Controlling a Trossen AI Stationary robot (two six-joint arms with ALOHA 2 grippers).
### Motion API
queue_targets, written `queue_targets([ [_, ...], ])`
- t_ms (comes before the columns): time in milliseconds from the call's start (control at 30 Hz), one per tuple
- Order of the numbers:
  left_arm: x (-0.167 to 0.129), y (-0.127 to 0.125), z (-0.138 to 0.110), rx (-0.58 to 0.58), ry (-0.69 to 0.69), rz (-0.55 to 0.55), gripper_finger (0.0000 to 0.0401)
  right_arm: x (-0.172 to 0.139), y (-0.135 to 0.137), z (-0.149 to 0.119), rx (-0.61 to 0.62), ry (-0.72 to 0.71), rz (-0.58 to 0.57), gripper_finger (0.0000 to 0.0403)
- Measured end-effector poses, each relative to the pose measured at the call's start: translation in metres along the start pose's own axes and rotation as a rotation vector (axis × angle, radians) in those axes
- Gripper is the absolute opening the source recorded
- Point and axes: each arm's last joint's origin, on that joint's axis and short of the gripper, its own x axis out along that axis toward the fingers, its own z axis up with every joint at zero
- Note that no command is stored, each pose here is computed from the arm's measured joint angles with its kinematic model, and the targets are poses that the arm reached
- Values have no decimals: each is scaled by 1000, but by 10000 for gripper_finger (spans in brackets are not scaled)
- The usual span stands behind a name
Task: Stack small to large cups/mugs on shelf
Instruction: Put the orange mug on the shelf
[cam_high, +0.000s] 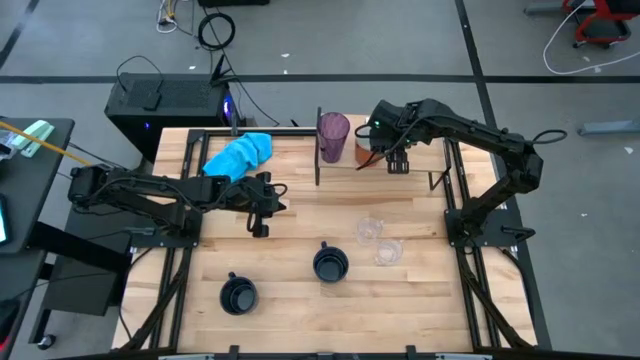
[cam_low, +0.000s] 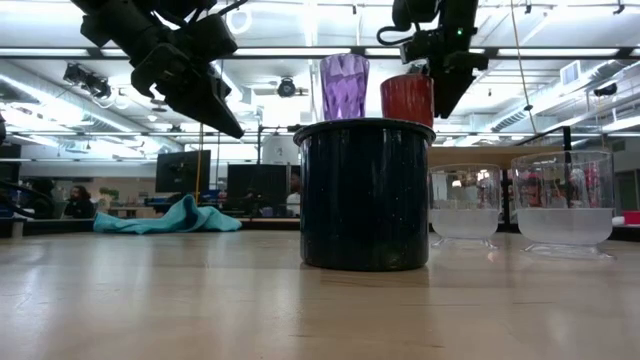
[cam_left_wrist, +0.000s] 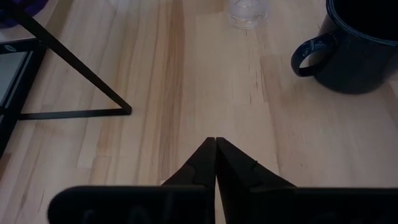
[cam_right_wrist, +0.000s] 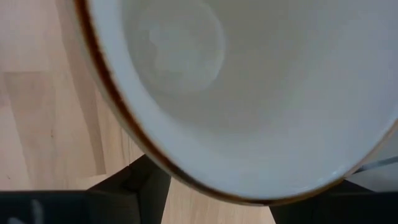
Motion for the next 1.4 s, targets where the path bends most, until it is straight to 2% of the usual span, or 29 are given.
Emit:
queue_targets([
  [200,0,0,0,2,-1,0,22,0,0,0,-11,2,1,224],
  [367,0,0,0,2,-1,0,13,0,-1,1,-113,-8,-10,217],
  [567,0,0,0,2,-1,0,19,0,-3,4,-159,-31,-45,205],
  [1400,0,0,0,2,-1,1,18,-1,-6,10,-127,-92,-82,194],
])
